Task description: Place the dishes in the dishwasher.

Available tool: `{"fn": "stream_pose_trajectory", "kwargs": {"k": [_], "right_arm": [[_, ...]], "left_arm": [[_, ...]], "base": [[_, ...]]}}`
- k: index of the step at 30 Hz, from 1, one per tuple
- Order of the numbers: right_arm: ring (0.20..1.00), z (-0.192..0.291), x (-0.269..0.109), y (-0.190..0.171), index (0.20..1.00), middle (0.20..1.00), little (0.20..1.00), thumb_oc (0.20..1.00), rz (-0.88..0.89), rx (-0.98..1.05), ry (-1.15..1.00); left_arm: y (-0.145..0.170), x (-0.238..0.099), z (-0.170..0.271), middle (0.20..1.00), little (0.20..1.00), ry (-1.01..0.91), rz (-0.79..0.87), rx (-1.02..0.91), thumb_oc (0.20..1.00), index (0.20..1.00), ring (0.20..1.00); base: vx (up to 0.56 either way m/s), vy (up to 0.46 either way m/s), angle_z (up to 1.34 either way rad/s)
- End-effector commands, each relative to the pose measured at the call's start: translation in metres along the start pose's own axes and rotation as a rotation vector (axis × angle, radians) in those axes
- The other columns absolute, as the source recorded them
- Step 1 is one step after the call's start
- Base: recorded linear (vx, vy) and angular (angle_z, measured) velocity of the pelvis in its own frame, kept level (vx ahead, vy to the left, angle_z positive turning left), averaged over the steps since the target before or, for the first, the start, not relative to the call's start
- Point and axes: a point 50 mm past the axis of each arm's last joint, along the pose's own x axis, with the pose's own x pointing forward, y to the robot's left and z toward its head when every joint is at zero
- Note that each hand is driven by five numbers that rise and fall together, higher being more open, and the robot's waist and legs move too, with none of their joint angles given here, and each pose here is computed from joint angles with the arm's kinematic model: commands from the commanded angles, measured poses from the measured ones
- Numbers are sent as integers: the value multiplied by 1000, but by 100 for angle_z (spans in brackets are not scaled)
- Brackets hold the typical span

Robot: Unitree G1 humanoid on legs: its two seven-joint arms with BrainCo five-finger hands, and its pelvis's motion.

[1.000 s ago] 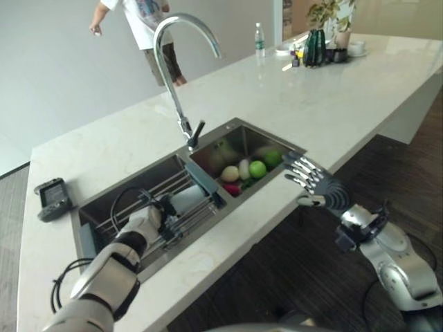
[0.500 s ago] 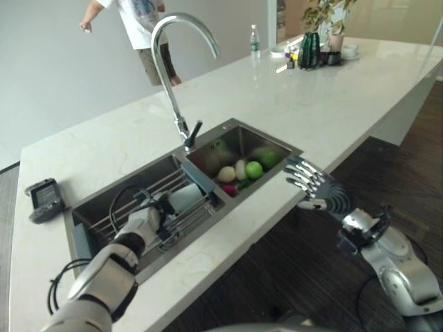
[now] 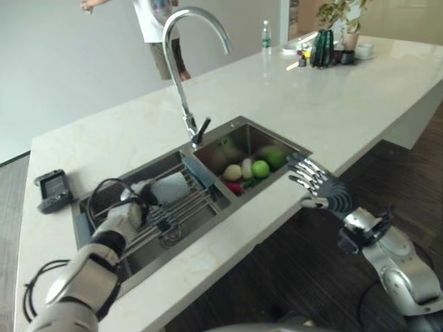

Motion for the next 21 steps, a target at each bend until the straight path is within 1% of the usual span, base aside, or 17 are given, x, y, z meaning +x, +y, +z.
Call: {"fn": "stream_pose_trajectory", "kwargs": {"k": [1,3,9,14,15,17,18,19,21], "right_arm": [[1000,28,5,-7,1000,1000,1000,1000,-6,-39,-148],[1000,28,4,-8,1000,1000,1000,1000,-14,-44,-149],[1000,28,3,-11,1000,1000,1000,1000,-34,-50,-148],[1000,27,1,-11,1000,1000,1000,1000,-60,-50,-157],[1000,27,-1,-11,1000,1000,1000,1000,-74,-50,-161],[1000,28,-3,-11,1000,1000,1000,1000,-93,-51,-172],[1000,29,-3,-12,1000,1000,1000,1000,-103,-51,-177],[1000,30,-3,-12,1000,1000,1000,1000,-122,-52,-187],[1000,31,-3,-12,1000,1000,1000,1000,-146,-53,-200]], "left_arm": [[50,4,-4,200,200,-7,193,-56,200,200,200],[59,2,-6,200,200,-16,227,-72,200,200,200],[74,-3,-10,200,200,-38,321,-137,200,200,200],[102,-10,0,200,200,-139,489,-387,200,200,200],[114,-18,9,200,200,-214,567,-484,200,200,200],[129,-30,19,200,200,-311,639,-591,200,200,200],[131,-34,23,200,200,-344,652,-628,200,200,200],[139,-44,32,200,200,-430,684,-718,200,200,200],[144,-59,45,200,200,-536,706,-820,200,200,200]], "base": [[-28,2,5],[-39,3,9],[-42,-6,6],[-23,-17,4],[-37,-47,23],[-39,-58,26],[-36,-73,21],[-34,-74,21],[-29,-93,20]]}}
